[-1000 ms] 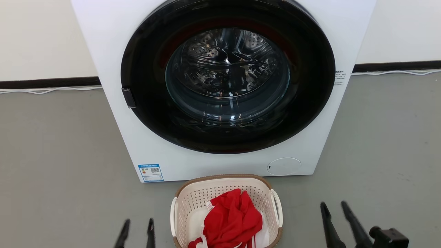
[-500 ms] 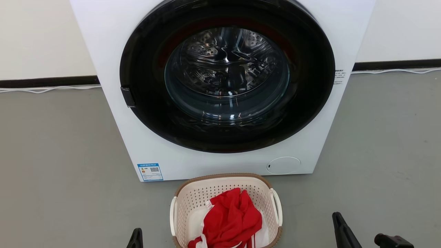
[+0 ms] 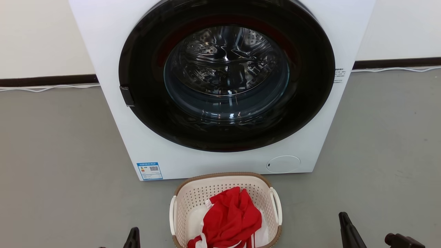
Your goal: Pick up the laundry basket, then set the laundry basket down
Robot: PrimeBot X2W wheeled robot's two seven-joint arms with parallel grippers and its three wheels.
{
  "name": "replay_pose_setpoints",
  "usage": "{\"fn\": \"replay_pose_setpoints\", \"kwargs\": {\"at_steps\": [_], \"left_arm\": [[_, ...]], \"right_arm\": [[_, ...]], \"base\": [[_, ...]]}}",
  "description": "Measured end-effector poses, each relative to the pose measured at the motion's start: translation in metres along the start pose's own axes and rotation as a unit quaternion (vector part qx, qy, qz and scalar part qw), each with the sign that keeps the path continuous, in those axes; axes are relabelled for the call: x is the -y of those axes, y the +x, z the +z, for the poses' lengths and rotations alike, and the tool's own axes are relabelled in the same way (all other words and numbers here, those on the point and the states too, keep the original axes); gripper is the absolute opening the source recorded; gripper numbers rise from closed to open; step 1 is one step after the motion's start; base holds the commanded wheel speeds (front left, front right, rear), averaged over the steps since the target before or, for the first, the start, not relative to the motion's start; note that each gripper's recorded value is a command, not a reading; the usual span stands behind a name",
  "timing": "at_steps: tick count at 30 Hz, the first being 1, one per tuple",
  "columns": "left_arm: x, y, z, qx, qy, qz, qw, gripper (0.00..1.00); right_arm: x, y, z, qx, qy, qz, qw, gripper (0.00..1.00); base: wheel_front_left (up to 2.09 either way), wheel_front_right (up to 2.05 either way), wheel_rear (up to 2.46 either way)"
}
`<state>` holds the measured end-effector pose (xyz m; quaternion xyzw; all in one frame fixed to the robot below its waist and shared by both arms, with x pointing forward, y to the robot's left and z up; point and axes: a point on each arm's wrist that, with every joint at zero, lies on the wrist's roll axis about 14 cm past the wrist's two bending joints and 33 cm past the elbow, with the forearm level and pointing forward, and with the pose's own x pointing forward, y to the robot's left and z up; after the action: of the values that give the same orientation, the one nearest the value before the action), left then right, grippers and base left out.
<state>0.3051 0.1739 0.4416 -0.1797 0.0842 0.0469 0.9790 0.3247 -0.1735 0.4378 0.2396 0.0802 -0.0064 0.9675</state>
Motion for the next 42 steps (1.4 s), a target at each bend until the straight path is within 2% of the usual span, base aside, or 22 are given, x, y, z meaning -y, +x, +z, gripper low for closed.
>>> {"fn": "replay_pose_setpoints", "kwargs": {"at_steps": [22,42], "left_arm": [[-0.003,0.013,0.002,-0.018,-0.13,0.004,0.991,0.0],[-0.003,0.026,0.008,-0.027,-0.249,0.001,0.968,0.0]], "right_arm": [[0.005,0.011,0.011,0.007,0.119,-0.016,0.993,0.0],[0.01,0.017,0.019,0.012,0.227,-0.026,0.973,0.0]], "base": [[0.0,0.0,0.0],[0.0,0.0,0.0]]}}
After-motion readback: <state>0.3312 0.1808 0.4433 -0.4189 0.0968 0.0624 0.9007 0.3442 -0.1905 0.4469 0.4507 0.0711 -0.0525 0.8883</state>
